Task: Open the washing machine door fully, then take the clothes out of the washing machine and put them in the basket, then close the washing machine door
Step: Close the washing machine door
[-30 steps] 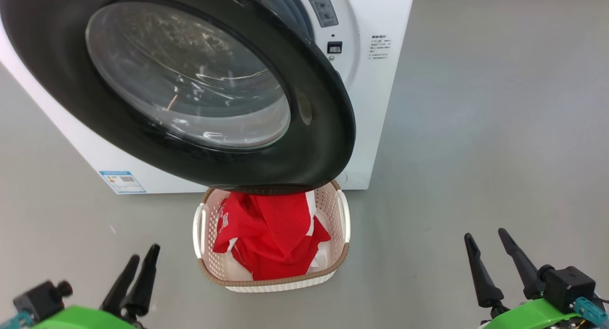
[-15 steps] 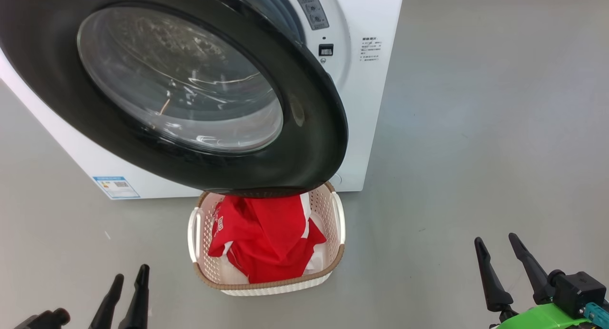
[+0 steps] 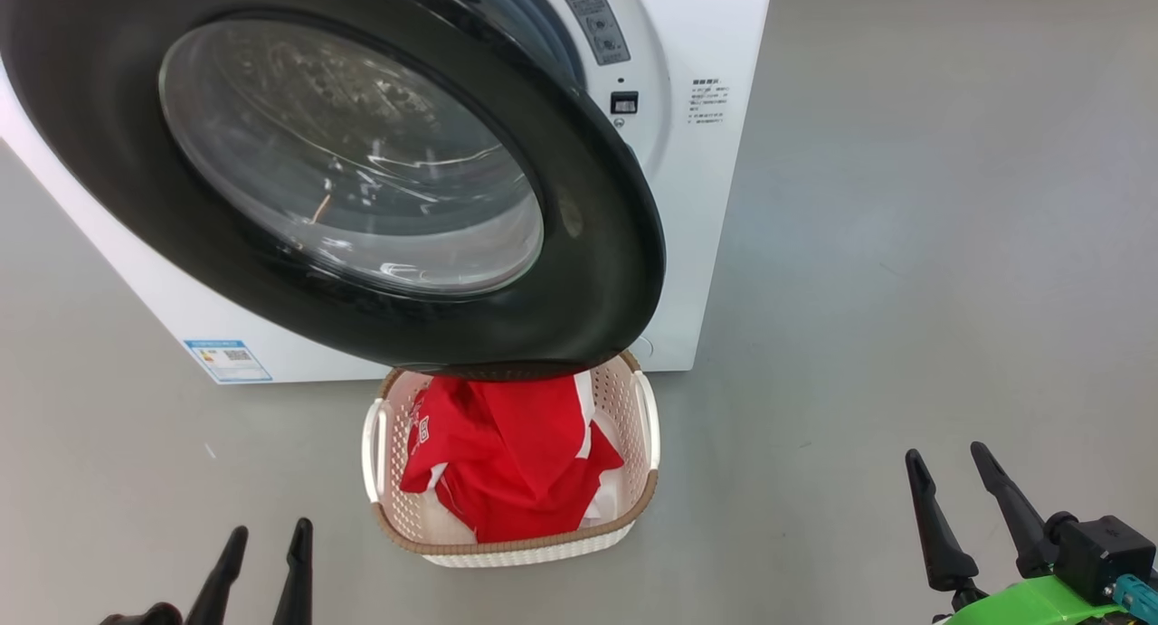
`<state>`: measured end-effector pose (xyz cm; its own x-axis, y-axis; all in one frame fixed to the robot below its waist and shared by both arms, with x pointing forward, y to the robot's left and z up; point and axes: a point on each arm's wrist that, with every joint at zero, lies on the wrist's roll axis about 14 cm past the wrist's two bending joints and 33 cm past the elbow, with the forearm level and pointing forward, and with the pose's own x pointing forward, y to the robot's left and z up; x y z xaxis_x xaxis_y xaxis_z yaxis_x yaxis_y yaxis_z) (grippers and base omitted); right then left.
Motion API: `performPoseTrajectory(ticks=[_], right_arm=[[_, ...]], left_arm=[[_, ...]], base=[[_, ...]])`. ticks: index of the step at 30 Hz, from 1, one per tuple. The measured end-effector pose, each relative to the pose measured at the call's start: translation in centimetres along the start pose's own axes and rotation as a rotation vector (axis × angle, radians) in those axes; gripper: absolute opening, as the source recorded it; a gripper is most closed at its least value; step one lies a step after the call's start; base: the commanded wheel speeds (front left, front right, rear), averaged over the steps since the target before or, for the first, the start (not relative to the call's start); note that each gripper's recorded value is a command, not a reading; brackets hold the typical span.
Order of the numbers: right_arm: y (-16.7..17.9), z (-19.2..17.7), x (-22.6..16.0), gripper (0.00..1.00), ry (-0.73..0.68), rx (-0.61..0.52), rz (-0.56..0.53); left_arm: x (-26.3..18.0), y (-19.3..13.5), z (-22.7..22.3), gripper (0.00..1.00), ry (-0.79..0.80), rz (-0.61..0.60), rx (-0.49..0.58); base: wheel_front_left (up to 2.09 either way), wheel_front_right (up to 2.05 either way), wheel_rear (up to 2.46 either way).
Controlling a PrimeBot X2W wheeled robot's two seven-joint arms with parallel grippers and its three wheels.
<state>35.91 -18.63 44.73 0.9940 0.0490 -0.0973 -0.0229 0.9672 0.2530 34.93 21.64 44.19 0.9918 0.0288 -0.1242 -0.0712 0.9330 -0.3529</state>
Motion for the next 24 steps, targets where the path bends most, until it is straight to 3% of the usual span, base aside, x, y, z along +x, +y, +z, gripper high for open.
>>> performPoseTrajectory(ticks=[14, 24], right_arm=[[0.4, 0.4, 0.1, 1.0, -0.012, 0.0, 0.013], [0.5, 0.3, 0.0, 1.0, -0.011, -0.001, 0.016]], left_arm=[[-0.5, -0.5, 1.8, 1.0, -0.064, 0.004, 0.187], [-1.1, -0.7, 1.4, 1.0, -0.059, 0.014, 0.216]], base=[[0.0, 0.0, 0.0], [0.0, 0.0, 0.0]])
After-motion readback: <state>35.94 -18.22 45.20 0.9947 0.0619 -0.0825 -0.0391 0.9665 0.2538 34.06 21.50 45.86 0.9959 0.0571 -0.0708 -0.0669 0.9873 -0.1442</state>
